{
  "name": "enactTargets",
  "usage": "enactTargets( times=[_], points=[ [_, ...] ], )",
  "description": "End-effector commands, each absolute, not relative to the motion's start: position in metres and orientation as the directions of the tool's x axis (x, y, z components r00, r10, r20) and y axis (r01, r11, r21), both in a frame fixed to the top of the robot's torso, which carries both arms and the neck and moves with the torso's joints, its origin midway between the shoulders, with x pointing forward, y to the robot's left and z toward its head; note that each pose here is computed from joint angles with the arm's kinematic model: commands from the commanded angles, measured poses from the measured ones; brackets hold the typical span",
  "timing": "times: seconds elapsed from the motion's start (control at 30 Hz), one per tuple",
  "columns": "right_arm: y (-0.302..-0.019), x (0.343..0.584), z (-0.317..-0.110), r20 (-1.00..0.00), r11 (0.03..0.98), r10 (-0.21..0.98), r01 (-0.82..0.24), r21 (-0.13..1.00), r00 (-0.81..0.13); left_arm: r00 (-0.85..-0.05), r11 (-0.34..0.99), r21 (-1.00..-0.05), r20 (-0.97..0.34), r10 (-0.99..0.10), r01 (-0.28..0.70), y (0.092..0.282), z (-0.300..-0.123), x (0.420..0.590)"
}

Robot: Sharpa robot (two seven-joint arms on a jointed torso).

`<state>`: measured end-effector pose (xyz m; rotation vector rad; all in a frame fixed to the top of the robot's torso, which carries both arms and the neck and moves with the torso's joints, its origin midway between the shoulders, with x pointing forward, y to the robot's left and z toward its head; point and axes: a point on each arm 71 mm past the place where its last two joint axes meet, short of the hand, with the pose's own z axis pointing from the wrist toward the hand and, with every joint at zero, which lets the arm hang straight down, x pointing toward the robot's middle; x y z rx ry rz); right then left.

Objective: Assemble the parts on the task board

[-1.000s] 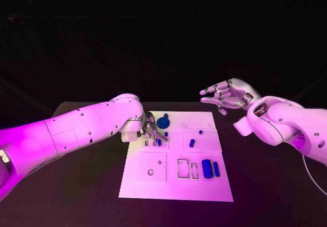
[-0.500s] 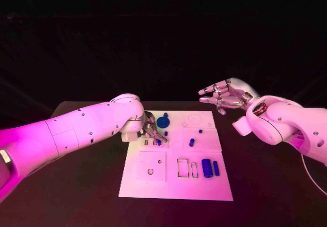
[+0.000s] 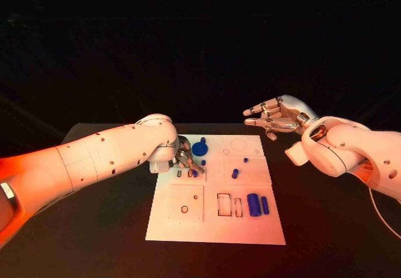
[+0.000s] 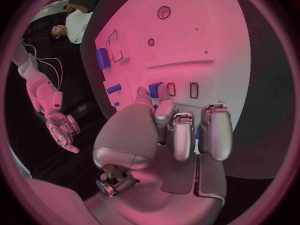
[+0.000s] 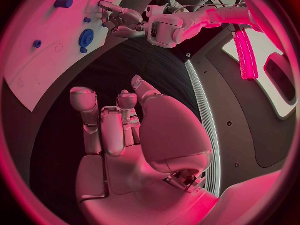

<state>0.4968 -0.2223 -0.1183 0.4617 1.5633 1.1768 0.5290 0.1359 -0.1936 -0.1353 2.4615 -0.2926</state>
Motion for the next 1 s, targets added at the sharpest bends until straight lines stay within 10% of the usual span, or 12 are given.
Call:
enactTargets(
  times=[0.03,1.0],
  points=[
    [-0.2207,0.4961,-0.1194,-0.511,0.434,0.777,-0.275,0.858,-0.368,-0.783,0.98,-0.189,-0.599,-0.165,-0.062,0.1395,-0.1945,0.5292],
    [-0.2218,0.497,-0.1199,-0.505,0.43,0.789,-0.273,0.861,-0.35,-0.714,0.95,-0.293,-0.642,-0.279,-0.108,0.1454,-0.1905,0.5298]
  ],
)
